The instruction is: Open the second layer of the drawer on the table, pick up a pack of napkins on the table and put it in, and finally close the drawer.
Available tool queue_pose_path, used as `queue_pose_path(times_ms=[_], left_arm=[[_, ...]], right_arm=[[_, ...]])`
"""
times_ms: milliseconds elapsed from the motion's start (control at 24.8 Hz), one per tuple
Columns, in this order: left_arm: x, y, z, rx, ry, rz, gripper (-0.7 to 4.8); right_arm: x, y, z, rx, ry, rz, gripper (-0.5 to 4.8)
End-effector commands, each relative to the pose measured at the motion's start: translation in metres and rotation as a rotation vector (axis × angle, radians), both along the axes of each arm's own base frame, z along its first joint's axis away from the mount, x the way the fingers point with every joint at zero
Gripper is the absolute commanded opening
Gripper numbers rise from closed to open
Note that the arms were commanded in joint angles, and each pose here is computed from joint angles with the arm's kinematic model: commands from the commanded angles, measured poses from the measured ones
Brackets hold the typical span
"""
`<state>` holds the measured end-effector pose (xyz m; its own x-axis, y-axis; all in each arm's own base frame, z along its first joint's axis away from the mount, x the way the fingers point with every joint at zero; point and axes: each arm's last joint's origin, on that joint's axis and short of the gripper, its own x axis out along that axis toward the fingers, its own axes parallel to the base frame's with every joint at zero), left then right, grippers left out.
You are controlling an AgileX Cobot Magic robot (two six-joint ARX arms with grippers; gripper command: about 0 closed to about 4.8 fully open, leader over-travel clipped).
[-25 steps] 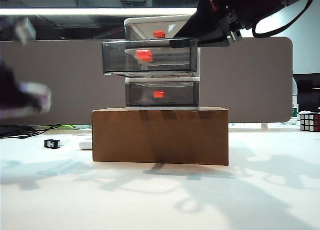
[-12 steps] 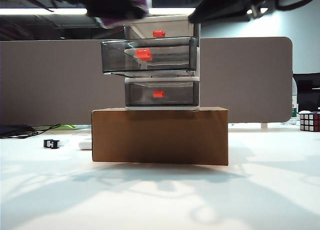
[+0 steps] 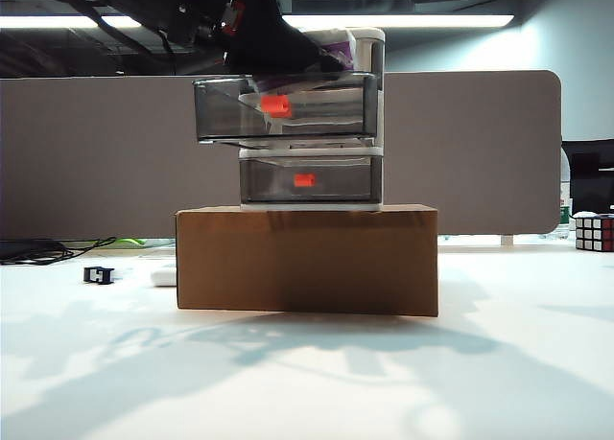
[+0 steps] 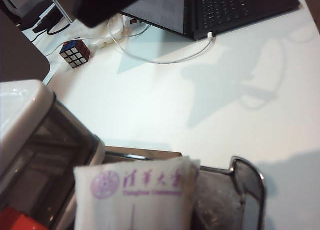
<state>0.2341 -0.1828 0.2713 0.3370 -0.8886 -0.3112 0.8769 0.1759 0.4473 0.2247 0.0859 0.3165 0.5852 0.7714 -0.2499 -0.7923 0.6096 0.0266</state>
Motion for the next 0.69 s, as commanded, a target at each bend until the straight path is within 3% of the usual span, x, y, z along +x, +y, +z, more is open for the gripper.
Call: queue_pose_path(times_ms=[40,81,283,444,525,606,687], left_arm=[[0.001,0.001,0.000,0.001,0.018,0.038,3.04],[0.001,0.001,0.000,0.000,0.017,0.039,3.44],[0.002,0.001,0.004,-0.010,-0.011,0.059,3.44],[-0.007,0.008,0.026,-0.048,-0.030,0.093,3.41],[-0.020,0.018,0.048,-0.091,0.037,0.142,3.39],[-0.039,0.031,0.064,-0.144,0.180,0.199,2.99],[-0.056,0.043,0.070,-0.172,0.342,0.248,1.68]], right_arm=[[-0.001,0.001,0.003,0.005,-0.020,0.007,-0.05],[-0.001,0.001,0.003,0.005,-0.020,0.007,-0.05],[-0.001,0.001,0.004,0.005,-0.021,0.007,-0.05],[0.000,0.001,0.004,0.007,-0.028,0.007,-0.05],[0.000,0.001,0.007,0.021,-0.046,0.007,-0.05],[0.001,0.002,0.012,0.067,-0.063,0.001,-0.05],[0.004,0.003,0.020,0.114,-0.106,-0.003,-0.05]])
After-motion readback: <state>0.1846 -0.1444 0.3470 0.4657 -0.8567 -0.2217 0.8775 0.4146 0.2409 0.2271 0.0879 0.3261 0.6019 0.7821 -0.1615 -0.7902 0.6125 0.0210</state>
